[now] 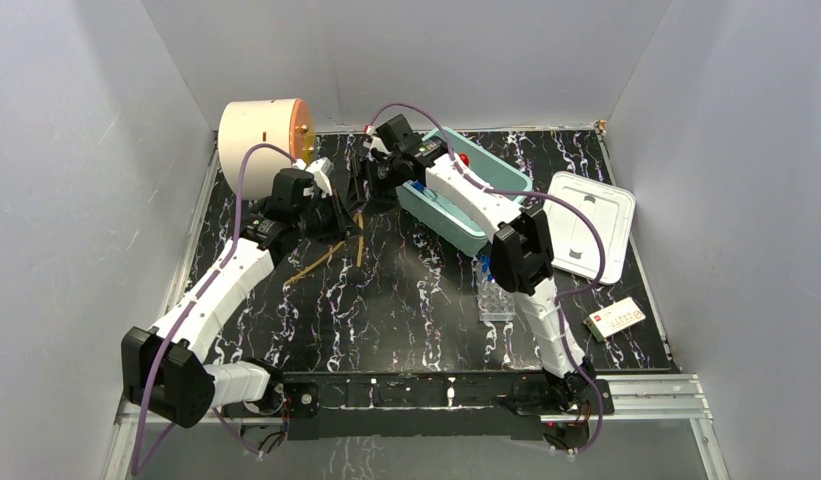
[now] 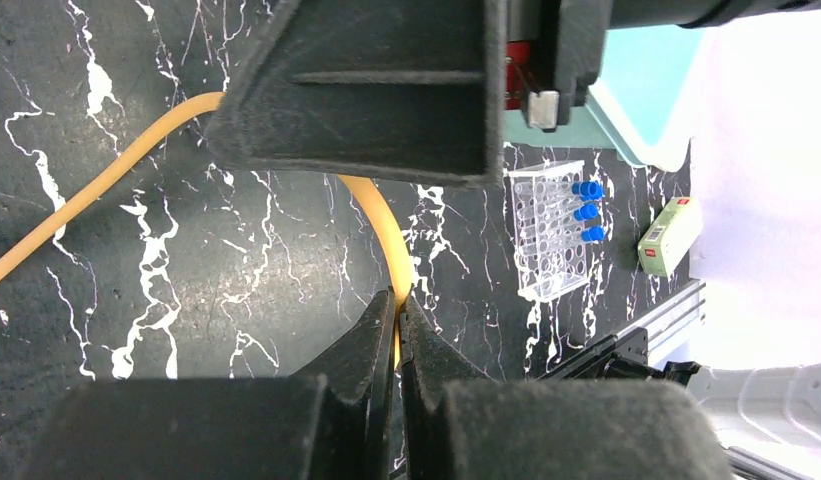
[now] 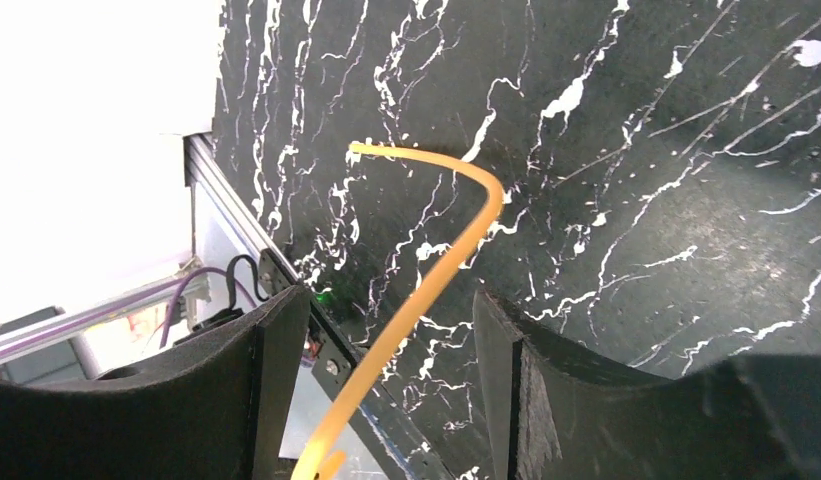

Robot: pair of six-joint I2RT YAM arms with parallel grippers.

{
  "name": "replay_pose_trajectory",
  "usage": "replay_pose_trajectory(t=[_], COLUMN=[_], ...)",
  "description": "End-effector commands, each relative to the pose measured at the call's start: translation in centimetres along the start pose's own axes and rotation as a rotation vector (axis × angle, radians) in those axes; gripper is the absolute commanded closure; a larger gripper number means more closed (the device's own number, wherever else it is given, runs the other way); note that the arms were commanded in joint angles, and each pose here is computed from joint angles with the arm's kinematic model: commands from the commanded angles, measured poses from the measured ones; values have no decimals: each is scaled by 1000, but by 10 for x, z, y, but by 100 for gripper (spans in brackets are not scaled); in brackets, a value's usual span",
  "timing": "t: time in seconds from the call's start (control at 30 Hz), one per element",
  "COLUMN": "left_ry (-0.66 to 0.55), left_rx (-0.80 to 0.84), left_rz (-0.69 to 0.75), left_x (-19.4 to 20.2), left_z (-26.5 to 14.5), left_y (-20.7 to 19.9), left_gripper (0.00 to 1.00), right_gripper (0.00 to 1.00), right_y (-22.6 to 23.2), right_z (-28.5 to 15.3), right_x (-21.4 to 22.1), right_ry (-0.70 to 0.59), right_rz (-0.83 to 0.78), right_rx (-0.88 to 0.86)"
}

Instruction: Organize the chemistry lab equipment

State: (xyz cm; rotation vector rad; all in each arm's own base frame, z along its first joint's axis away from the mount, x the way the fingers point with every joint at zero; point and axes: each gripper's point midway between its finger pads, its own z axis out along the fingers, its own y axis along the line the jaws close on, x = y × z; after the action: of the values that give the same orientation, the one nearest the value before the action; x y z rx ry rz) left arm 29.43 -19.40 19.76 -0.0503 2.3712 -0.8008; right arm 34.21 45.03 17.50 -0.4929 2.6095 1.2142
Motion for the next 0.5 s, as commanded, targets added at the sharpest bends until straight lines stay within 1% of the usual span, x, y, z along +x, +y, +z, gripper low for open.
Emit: replay_pose_trajectory(t=[0.0, 0.1, 0.23, 0.37, 0.47], left_ry=[-47, -81, -130, -171, -168], left_rx=[54, 38, 14, -7, -3], left_rz=[30, 44, 61, 78, 82], left_x=[-10, -17, -26, -35, -33], left_z=[-11, -15, -23, -31, -32], left_y=[-14, -14, -13, -12, -13], left_gripper=[100, 100, 100, 100, 100], right_gripper=[31, 35, 43, 57, 71], right_y=[22, 25, 28, 34, 39], right_z=[-3, 1, -2, -5, -10], right_x=[7, 15, 17, 16, 9], right_ry=[61, 96, 98, 92, 60], right_rz=[48, 47, 36, 25, 8], right_rx=[-43, -50, -64, -89, -92])
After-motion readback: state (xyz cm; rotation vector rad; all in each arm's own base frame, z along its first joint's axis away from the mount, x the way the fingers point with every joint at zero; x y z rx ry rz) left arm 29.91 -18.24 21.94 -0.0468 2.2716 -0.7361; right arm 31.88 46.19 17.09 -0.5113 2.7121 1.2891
